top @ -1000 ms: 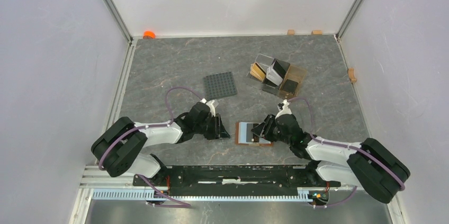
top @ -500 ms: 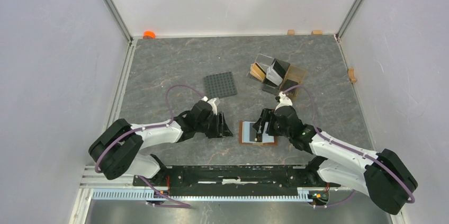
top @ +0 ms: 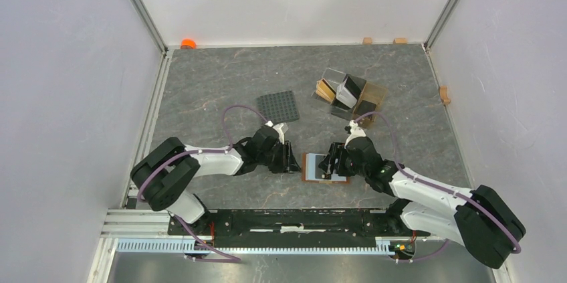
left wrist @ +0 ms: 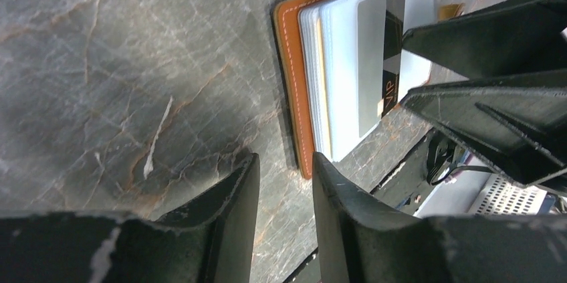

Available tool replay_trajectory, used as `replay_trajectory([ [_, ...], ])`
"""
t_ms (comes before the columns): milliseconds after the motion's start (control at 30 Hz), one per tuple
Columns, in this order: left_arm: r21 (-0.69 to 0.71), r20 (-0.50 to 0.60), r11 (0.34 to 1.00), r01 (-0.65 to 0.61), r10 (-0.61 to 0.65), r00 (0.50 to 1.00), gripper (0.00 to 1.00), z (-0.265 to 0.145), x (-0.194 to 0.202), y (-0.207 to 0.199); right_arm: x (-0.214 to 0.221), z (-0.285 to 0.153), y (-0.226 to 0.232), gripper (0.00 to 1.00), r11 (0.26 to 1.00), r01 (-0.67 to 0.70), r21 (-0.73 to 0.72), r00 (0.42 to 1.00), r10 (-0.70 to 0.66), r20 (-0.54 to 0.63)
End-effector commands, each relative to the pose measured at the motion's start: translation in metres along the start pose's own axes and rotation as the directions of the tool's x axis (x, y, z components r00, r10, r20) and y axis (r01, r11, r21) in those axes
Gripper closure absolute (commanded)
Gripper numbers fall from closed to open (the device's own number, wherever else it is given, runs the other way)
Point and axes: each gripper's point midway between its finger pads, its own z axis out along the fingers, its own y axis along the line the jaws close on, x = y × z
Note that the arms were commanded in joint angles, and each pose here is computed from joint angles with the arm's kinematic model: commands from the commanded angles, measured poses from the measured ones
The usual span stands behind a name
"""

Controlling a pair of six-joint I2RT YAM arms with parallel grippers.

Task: Put the credit cards into the card holder
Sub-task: Insert the credit card into the card holder.

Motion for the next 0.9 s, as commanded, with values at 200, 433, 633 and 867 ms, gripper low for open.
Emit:
replay_trajectory([
  [200,0.035,0.016,0.999,0.029,-0.030,0.999,0.71,0.024,-0.007,-0.006,0.003,0.005,0.021,0.38,0.994,-0.018,-0.109,1.000,0.015,-0.024],
  [433,0.047,0.029,0.999,0.021,-0.022,0.999,0.75,0.024,-0.010,-0.009,-0.007,0.007,0.045,0.37,0.983,-0.013,-0.184,1.000,0.010,-0.016],
  [633,0.061,0.031,0.998,0.016,-0.018,0.999,0.75,0.024,-0.010,-0.012,-0.006,0.011,0.058,0.36,0.977,-0.003,-0.214,1.000,-0.003,-0.025],
  [867,0.061,0.046,0.998,0.012,-0.015,0.999,0.76,0.021,-0.012,-0.013,-0.016,0.013,0.078,0.36,0.969,0.050,-0.243,0.999,-0.052,0.000],
])
